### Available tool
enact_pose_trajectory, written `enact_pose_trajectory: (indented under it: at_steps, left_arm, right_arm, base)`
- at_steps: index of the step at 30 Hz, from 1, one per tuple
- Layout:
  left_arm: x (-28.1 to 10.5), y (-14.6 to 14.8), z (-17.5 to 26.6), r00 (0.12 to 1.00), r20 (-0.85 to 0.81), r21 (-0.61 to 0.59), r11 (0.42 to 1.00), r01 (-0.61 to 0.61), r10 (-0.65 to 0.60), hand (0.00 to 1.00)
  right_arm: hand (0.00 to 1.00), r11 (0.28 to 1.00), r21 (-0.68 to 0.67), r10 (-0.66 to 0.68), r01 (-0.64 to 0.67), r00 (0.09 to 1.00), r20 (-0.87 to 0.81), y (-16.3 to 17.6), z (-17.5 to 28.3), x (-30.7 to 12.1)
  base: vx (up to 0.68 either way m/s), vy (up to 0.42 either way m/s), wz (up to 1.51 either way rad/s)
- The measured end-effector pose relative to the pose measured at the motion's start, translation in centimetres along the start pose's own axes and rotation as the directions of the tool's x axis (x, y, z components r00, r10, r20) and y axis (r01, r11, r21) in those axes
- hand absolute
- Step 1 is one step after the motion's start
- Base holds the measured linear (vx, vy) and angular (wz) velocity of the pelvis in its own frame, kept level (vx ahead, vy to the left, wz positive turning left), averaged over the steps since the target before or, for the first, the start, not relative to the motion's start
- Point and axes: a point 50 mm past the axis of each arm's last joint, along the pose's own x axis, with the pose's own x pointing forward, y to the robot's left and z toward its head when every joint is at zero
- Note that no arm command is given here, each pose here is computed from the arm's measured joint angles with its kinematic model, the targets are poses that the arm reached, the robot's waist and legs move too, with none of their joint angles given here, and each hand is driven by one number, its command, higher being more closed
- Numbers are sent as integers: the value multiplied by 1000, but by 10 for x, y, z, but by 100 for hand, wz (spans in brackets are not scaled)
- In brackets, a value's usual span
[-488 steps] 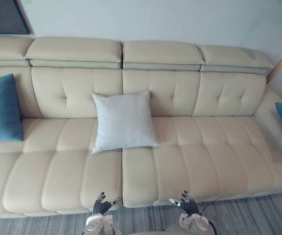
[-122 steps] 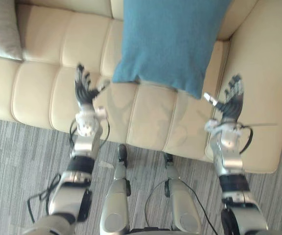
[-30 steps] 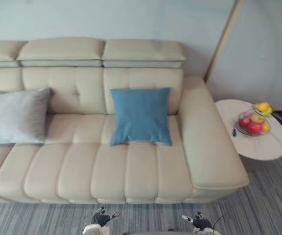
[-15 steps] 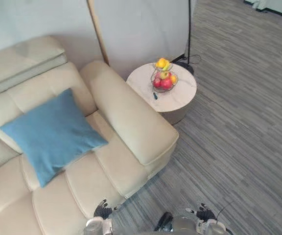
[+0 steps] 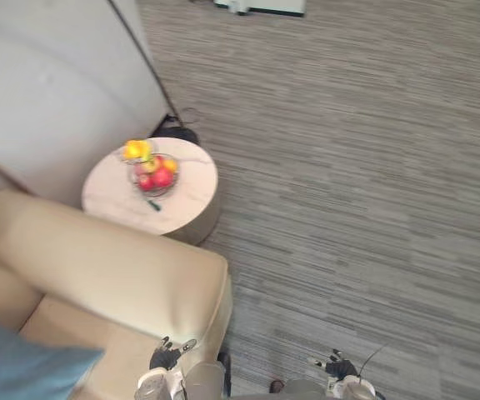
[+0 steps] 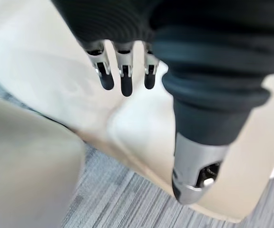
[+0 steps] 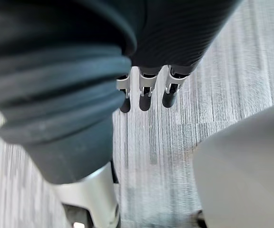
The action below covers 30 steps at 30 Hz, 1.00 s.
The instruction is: Pick up cushions and gather them together orderly.
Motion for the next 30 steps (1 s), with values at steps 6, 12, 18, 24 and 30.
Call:
enact_pose_trajectory:
  at_steps: [6,12,18,24,30]
  left_arm:
    - [-10,26,-32,988,-129,55,995,-82,89,0]
    - [-8,17,-30,992,-125,108,994,-20,33,0]
    - [-8,12,-28,995,-101,89,996,-10,19,0]
    - [-9,14,-27,996,-90,86,996,-12,20,0]
    - [-6,8,-18,998,-68,102,995,15,-8,0]
  right_arm:
    - [0,999,-24,24,-23,999,47,8,24,7]
    - [0,998,-32,-59,59,998,-12,-25,2,1]
    - [0,993,10,-116,116,993,-32,-40,-3,-1]
    - [0,994,42,-101,103,994,-48,-31,-11,-3]
    - [0,991,75,-107,110,993,-40,-30,-8,-2]
  base:
    - [120,-86,-110]
    - [119,-178,-88]
    - [101,11,-132]
    - [235,177,-164]
    - [344,107,-75]
